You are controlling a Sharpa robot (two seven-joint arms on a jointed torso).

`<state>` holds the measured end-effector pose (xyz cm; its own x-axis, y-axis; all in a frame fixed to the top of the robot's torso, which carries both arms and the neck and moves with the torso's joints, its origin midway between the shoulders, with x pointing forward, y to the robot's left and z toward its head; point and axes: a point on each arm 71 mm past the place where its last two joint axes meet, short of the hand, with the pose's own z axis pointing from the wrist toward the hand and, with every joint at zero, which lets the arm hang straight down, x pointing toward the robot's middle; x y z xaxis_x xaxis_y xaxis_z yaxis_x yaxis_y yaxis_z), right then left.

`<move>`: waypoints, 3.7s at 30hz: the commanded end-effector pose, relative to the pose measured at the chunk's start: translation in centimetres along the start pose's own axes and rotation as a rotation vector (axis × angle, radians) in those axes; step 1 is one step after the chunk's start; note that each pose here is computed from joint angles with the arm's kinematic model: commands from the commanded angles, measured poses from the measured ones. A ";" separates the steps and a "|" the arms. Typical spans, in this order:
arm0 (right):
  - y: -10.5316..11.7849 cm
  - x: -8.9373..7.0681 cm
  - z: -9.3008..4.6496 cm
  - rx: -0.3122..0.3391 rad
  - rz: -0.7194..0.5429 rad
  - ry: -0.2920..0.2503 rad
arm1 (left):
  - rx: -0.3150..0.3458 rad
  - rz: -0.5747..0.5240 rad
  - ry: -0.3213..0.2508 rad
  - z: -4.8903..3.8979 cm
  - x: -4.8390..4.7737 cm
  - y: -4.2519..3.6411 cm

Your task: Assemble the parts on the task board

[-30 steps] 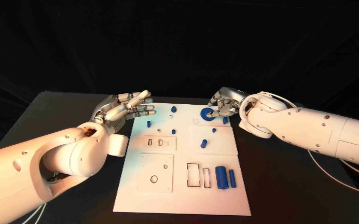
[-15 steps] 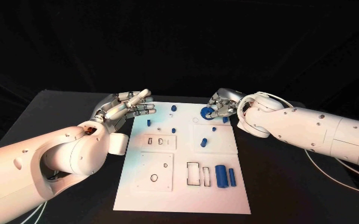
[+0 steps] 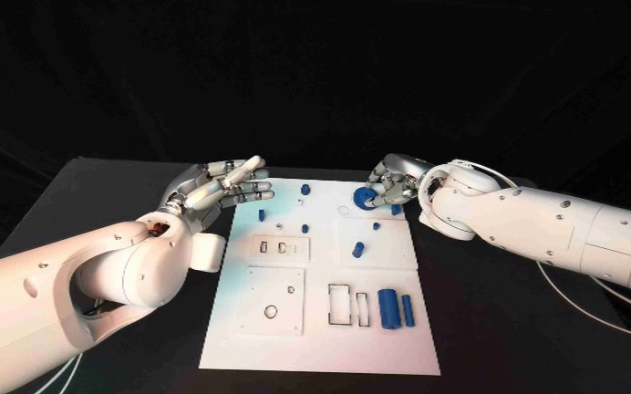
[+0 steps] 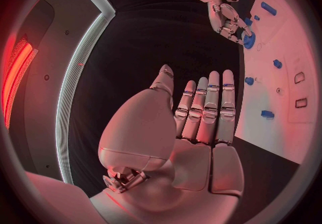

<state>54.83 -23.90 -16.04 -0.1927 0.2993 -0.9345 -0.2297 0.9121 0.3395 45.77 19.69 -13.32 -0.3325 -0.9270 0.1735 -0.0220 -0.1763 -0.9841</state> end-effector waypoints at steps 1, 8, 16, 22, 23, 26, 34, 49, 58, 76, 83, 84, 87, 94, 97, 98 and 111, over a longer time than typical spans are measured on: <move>-0.1 0.4 0.0 0.002 -0.044 0.022 | 0.007 -0.003 0.023 0.04 0.25 -0.12; 0.4 0.6 -0.1 -0.026 -0.067 -0.003 | 0.007 -0.004 0.023 0.03 0.24 -0.12; 0.9 0.1 -0.2 -0.063 -0.074 -0.095 | 0.006 -0.003 0.023 0.04 0.21 -0.11; 1.5 0.0 -0.5 -0.086 -0.068 -0.128 | 0.006 -0.003 0.022 0.06 0.18 -0.10; 1.7 0.0 -0.5 -0.092 -0.065 -0.131 | 0.006 -0.003 0.022 0.06 0.18 -0.10; 2.5 0.0 -0.8 -0.114 -0.058 -0.138 | 0.006 -0.003 0.022 0.06 0.18 -0.10; 6.5 0.2 -0.6 -0.194 -0.089 -0.166 | 0.004 -0.003 0.022 0.04 0.17 -0.09; 11.7 2.2 1.4 -0.266 -0.125 -0.167 | 0.005 -0.004 0.026 0.13 0.35 -0.06; 12.7 3.6 2.1 -0.272 -0.129 -0.133 | 0.004 -0.005 0.028 0.19 0.44 -0.03; 13.1 4.7 2.4 -0.270 -0.134 -0.092 | 0.003 -0.005 0.028 0.22 0.41 -0.01; 13.1 4.7 2.5 -0.269 -0.130 -0.091 | 0.003 -0.005 0.027 0.22 0.40 -0.01; 13.0 4.7 2.5 -0.268 -0.130 -0.089 | 0.003 -0.005 0.027 0.22 0.39 -0.01; 13.0 4.7 2.5 -0.267 -0.128 -0.086 | 0.002 -0.005 0.026 0.22 0.38 -0.01; 12.8 4.7 2.3 -0.268 -0.124 -0.084 | 0.002 -0.004 0.024 0.22 0.31 -0.01; 12.8 4.7 2.3 -0.266 -0.121 -0.084 | 0.002 -0.004 0.024 0.22 0.31 -0.01; 12.7 4.7 2.3 -0.265 -0.119 -0.081 | 0.002 -0.004 0.024 0.23 0.31 0.00; 9.9 2.2 -0.1 -0.288 0.036 -0.183 | 0.002 -0.001 0.015 0.22 -0.03 -0.02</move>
<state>52.20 -14.04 -15.46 -0.0559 0.3100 -0.9491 -0.4693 0.8309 0.2990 46.02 19.79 -13.45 -0.3307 -0.9279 0.1722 -0.0277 -0.1728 -0.9846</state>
